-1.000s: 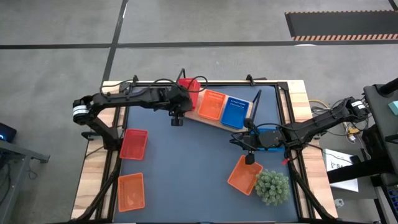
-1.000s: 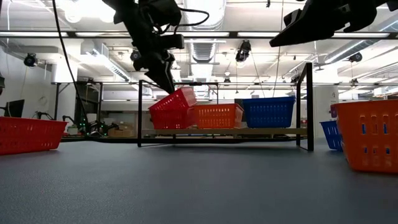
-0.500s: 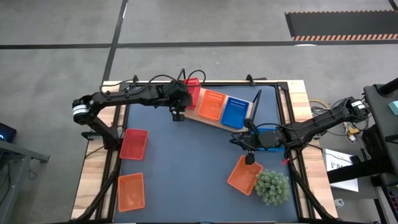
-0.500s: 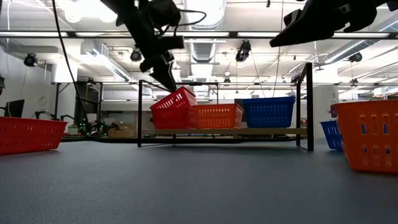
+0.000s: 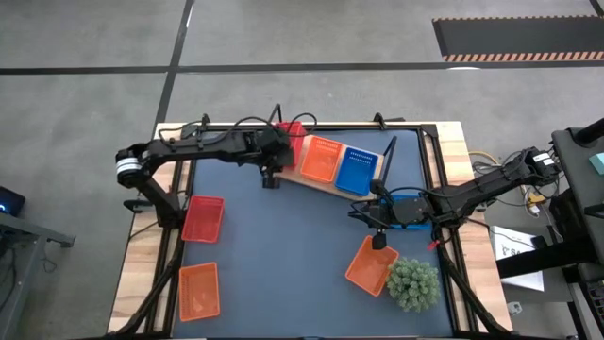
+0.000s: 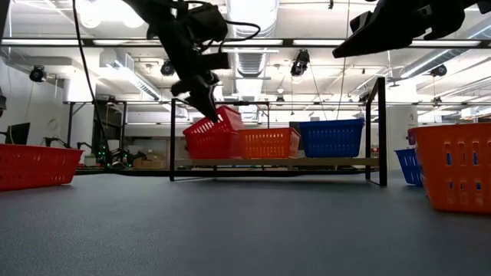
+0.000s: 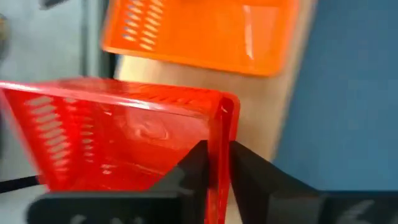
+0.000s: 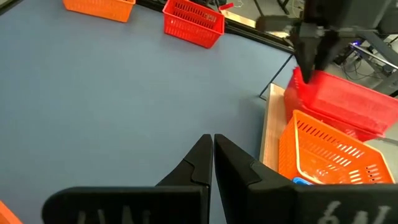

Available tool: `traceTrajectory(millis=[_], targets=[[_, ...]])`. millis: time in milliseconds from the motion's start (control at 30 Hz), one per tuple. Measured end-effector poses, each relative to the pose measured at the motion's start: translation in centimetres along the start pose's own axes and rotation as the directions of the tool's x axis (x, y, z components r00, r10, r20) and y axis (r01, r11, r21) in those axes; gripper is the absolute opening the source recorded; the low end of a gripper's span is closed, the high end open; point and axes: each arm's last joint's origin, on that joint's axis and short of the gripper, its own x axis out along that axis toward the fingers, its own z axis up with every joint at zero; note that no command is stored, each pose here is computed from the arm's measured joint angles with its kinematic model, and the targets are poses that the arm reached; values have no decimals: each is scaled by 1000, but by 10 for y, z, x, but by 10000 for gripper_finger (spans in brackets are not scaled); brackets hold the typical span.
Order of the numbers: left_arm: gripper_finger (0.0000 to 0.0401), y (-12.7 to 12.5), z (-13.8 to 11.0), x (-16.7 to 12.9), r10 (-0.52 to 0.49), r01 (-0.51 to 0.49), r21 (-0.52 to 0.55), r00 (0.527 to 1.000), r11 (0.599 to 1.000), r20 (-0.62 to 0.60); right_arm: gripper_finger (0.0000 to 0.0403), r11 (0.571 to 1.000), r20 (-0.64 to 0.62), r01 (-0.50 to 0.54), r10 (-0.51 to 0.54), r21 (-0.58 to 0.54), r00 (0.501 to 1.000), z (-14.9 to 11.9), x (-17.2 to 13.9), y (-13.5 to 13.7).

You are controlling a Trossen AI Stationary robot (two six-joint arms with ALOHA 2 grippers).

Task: Stack baskets on shelf by color
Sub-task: Stack the bottom red bin on top of the red bin on the shelf

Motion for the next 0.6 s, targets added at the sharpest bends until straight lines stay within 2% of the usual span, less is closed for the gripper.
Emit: traceTrajectory(millis=[100,267,400,500,600], targets=[[7,-4,-1,-8,-38,38,13,999,999,-6,9,1000,0,0,0,0,1000,0,0,0],[3,-8,-2,-17,-61,63,46,998,997,-31,9,1000,0,0,0,-1,1000,0,0,0],[2,-8,-1,-20,-53,54,56,998,997,-14,9,1000,0,0,0,0,1000,0,0,0],[1,-9,0,-22,-47,48,100,999,994,-15,9,1000,0,0,0,-1,1000,0,0,0],[1,-10,7,-28,7,-6,140,1000,990,-12,9,1000,0,0,0,-1,1000,0,0,0]])
